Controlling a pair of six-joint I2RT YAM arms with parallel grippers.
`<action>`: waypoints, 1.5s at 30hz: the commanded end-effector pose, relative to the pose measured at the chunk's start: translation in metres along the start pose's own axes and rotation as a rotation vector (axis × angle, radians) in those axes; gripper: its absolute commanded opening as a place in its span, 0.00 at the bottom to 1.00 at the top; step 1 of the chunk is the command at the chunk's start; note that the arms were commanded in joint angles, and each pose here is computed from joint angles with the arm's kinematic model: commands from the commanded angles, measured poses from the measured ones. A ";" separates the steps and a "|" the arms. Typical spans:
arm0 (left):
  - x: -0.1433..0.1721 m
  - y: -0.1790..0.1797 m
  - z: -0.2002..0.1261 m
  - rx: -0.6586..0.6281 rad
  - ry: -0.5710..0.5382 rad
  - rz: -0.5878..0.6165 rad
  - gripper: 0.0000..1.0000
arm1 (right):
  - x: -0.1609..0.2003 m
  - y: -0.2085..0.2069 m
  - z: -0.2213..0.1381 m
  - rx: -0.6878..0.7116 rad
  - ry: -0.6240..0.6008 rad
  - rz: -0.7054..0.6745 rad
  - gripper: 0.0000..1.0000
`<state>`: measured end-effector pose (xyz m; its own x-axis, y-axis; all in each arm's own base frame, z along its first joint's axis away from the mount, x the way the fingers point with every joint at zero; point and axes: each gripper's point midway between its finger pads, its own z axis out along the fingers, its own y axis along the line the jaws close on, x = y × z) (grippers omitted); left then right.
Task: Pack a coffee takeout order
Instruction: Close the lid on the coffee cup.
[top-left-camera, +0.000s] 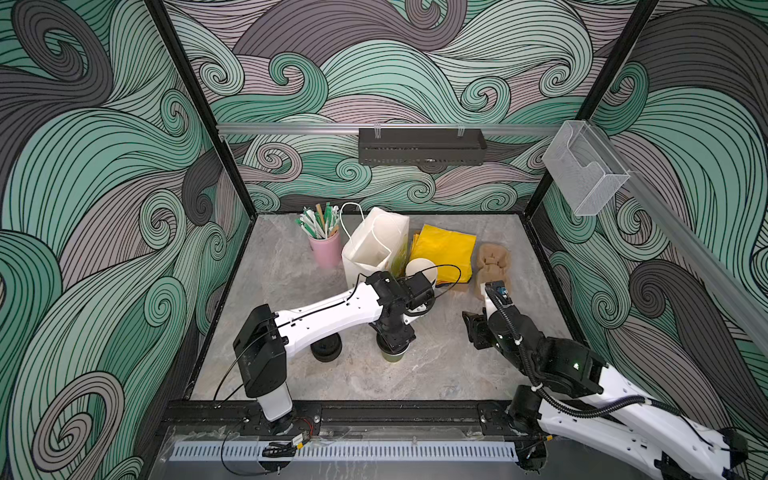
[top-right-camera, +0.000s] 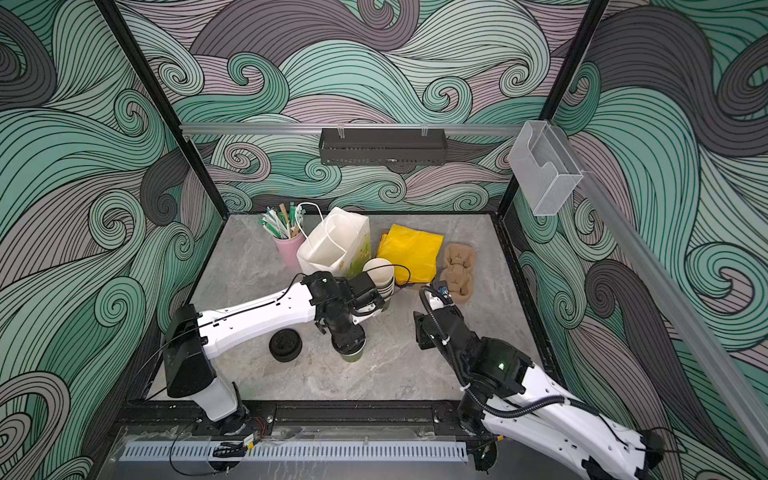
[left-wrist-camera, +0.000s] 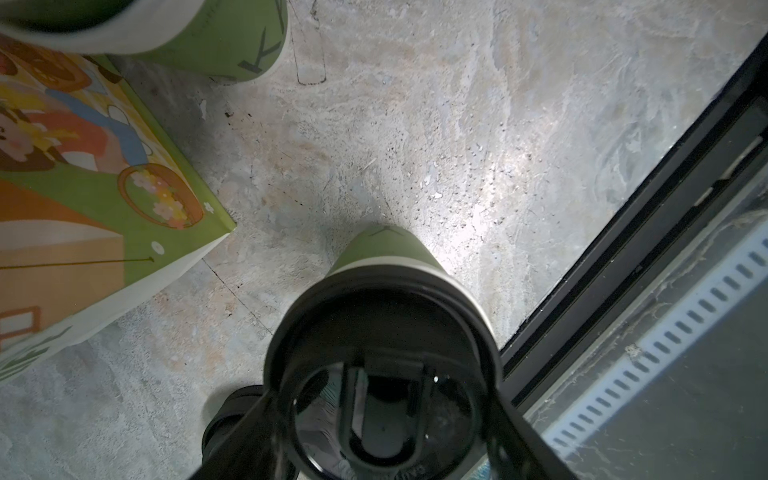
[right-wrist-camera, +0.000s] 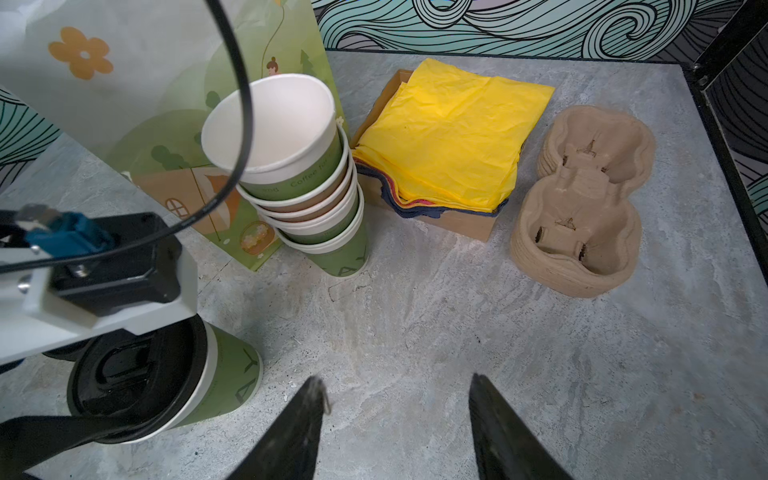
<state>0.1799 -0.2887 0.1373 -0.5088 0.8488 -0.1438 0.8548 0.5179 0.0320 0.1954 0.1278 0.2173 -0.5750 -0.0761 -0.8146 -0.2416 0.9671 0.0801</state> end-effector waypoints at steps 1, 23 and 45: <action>0.004 -0.003 0.005 0.020 0.022 0.012 0.70 | -0.002 -0.005 -0.002 0.023 -0.010 0.010 0.58; 0.002 -0.004 0.010 0.031 0.004 0.006 0.70 | -0.002 -0.006 -0.002 0.021 -0.010 0.014 0.58; 0.013 -0.002 0.026 0.026 0.068 0.014 0.70 | 0.039 -0.004 0.010 -0.003 0.140 0.172 0.57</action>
<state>0.1787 -0.2909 0.1269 -0.5043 0.8517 -0.1422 0.8592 0.5114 0.0158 0.1912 0.1260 0.1999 -0.6376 -0.0086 -0.7703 -0.1900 0.9708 0.1464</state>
